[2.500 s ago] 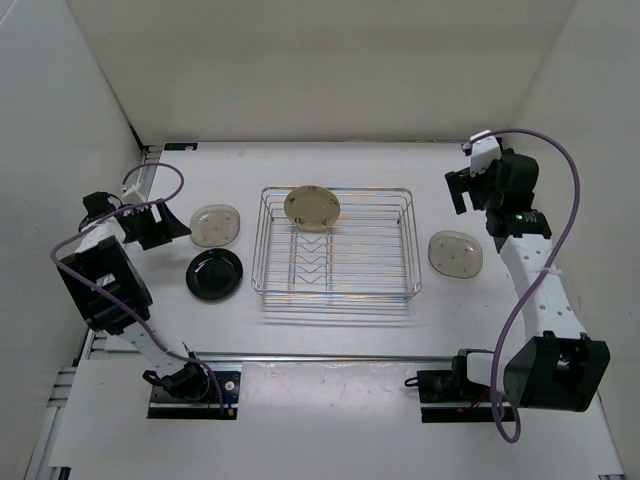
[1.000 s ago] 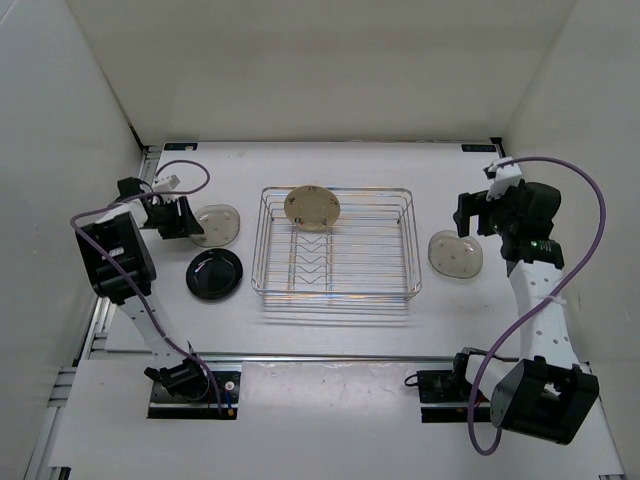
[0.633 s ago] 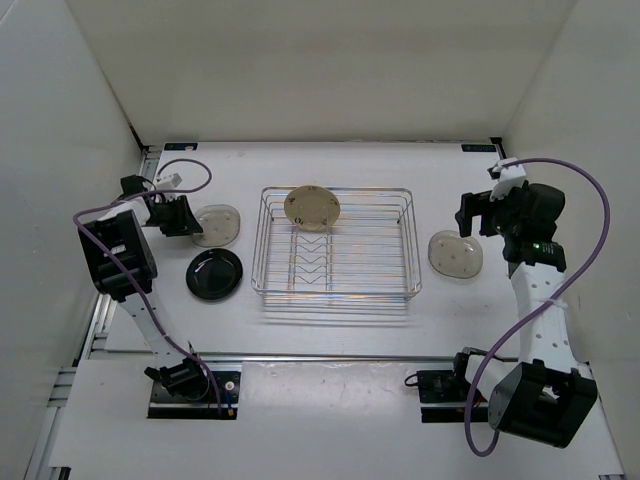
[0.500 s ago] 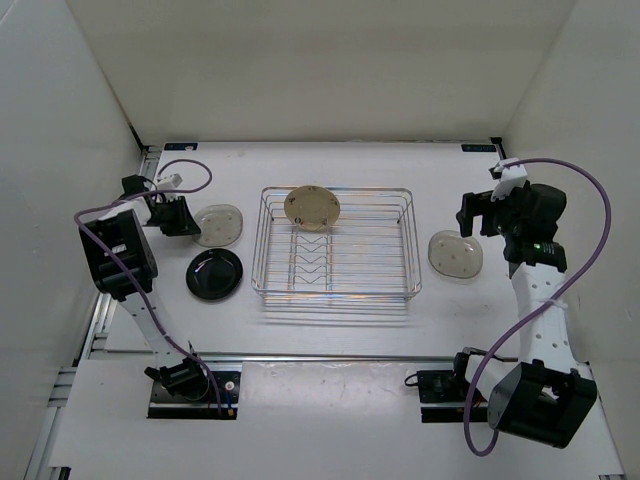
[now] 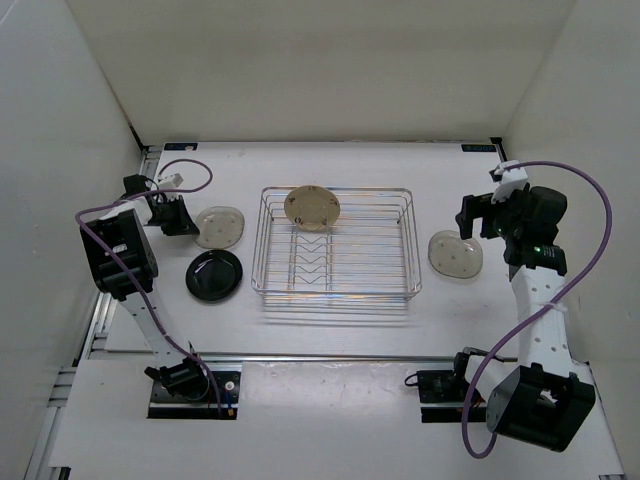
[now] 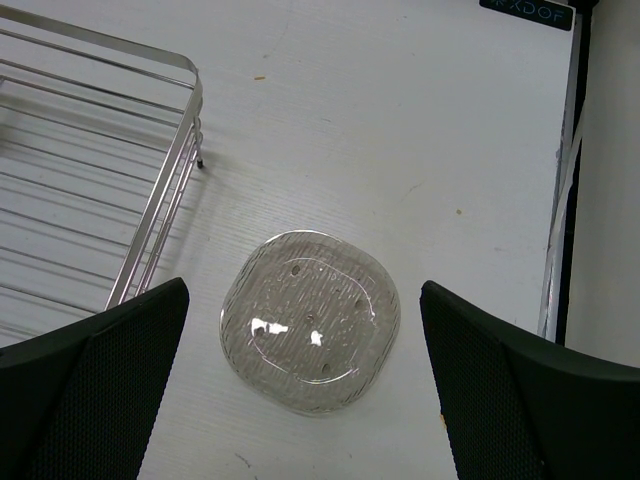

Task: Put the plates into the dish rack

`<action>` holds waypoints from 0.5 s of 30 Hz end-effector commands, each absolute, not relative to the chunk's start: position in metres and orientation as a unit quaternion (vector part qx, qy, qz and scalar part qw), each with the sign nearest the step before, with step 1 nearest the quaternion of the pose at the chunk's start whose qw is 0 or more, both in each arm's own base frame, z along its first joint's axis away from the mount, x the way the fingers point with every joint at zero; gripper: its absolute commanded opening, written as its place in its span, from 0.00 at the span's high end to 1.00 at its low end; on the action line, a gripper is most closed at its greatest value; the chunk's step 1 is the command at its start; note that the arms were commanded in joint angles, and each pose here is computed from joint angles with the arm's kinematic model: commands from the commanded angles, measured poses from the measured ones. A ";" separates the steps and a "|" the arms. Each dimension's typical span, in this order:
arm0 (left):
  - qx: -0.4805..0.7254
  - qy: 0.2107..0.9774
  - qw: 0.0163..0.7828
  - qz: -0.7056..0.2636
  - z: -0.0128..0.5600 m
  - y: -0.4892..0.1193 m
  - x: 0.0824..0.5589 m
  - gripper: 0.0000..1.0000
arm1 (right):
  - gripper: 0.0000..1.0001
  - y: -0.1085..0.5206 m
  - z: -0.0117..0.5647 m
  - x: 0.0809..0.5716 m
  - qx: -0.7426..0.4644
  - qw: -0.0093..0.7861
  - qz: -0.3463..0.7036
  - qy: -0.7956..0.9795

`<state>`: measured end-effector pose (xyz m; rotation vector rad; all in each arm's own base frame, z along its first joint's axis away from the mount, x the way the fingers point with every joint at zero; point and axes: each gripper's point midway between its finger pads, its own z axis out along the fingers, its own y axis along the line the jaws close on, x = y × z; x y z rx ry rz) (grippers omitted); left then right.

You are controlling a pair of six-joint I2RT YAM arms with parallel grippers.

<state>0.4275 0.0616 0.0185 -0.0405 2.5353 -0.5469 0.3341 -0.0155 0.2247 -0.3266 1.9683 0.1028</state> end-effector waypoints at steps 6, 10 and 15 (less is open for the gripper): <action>0.002 0.936 0.333 -0.114 0.075 0.088 0.446 0.90 | 0.00 -0.012 0.229 0.333 -0.141 0.554 0.050 0.819; 0.027 0.911 0.409 -0.057 0.148 0.102 0.469 0.90 | 0.00 -0.010 0.222 0.332 -0.143 0.551 0.056 0.820; 0.089 0.880 0.467 -0.005 0.232 0.086 0.477 0.90 | 0.00 -0.009 0.213 0.330 -0.147 0.543 0.061 0.824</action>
